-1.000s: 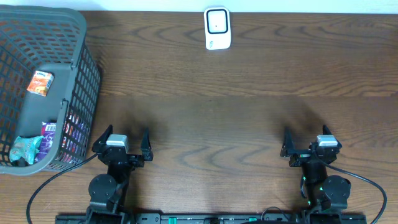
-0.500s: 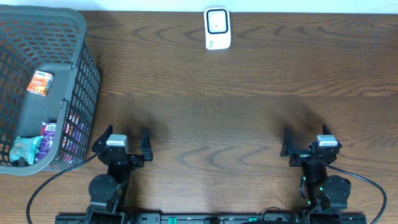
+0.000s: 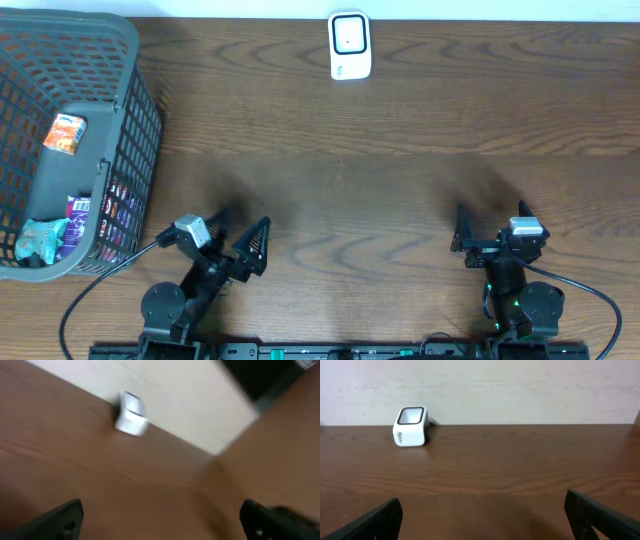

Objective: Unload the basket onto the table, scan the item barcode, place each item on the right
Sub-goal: 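Move the left gripper toward the grey basket, then reach into the basket and grasp the red-orange candy bar with left gripper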

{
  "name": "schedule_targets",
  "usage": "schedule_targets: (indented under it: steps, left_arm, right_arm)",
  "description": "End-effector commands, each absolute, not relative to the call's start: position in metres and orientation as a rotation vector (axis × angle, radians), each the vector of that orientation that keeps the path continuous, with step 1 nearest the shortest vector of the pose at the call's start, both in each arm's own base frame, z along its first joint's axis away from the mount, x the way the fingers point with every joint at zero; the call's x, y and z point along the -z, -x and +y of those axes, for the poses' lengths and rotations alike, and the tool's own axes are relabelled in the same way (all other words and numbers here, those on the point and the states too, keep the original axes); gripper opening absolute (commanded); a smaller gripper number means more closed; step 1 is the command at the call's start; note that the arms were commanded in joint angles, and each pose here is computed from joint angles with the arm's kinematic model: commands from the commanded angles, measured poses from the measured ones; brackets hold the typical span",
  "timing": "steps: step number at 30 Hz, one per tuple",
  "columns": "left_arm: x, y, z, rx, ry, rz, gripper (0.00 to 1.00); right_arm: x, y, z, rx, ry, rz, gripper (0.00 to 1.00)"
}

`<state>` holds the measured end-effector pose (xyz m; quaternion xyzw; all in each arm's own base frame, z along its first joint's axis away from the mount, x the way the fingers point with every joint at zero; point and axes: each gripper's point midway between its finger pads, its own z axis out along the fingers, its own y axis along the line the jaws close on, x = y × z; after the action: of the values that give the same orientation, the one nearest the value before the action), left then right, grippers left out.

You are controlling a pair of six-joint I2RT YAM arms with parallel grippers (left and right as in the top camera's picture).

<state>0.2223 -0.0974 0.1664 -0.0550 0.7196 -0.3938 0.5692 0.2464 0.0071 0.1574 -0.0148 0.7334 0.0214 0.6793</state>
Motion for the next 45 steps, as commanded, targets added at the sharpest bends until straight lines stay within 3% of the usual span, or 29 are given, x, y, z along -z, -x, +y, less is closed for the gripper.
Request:
schedule_targets:
  steps: [1,5,15,19,24,27,31,36,40,45]
  left_arm:
    - [-0.209,-0.198,-0.127,1.316,0.100,1.583,0.99]
    - [-0.289,-0.162,-0.128,1.307,-0.164,1.224,0.99]
    - [-0.442,-0.120,-0.106,0.979,-0.307,0.878,0.99]
    - [-0.499,-0.141,-0.100,0.688,-0.355,0.893,0.99]
    - [-0.559,-0.209,0.006,0.279,0.271,1.062,0.99]
    - [-0.576,-0.233,0.056,-0.139,0.427,1.170,0.99]
    - [-0.573,-0.273,0.098,-0.650,0.516,1.413,0.99]
    - [-0.527,-0.321,0.137,-0.956,0.548,1.717,0.99]
    - [-0.469,-0.334,0.170,-0.888,0.780,1.816,0.99]
    - [-0.397,-0.359,0.188,-0.570,0.826,2.072,0.99]
  right_arm:
    - [-0.156,-0.246,0.004,-0.028,0.034,1.647,0.99]
    - [-0.156,-0.246,0.004,-0.028,0.034,1.647,0.99]
    - [-0.156,-0.246,0.004,-0.028,0.034,1.647,0.99]
    - [-0.156,-0.246,0.004,-0.028,0.034,1.647,0.99]
    - [-0.156,-0.246,0.004,-0.028,0.034,1.647,0.99]
    - [-0.156,-0.246,0.004,-0.028,0.034,1.647,0.99]
    - [-0.156,-0.246,0.004,-0.028,0.035,1.647,0.99]
    - [-0.156,-0.246,0.004,-0.028,0.035,1.647,0.99]
    - [-0.156,-0.246,0.004,-0.028,0.034,1.647,0.99]
    - [-0.156,-0.246,0.004,-0.028,0.035,1.648,0.99]
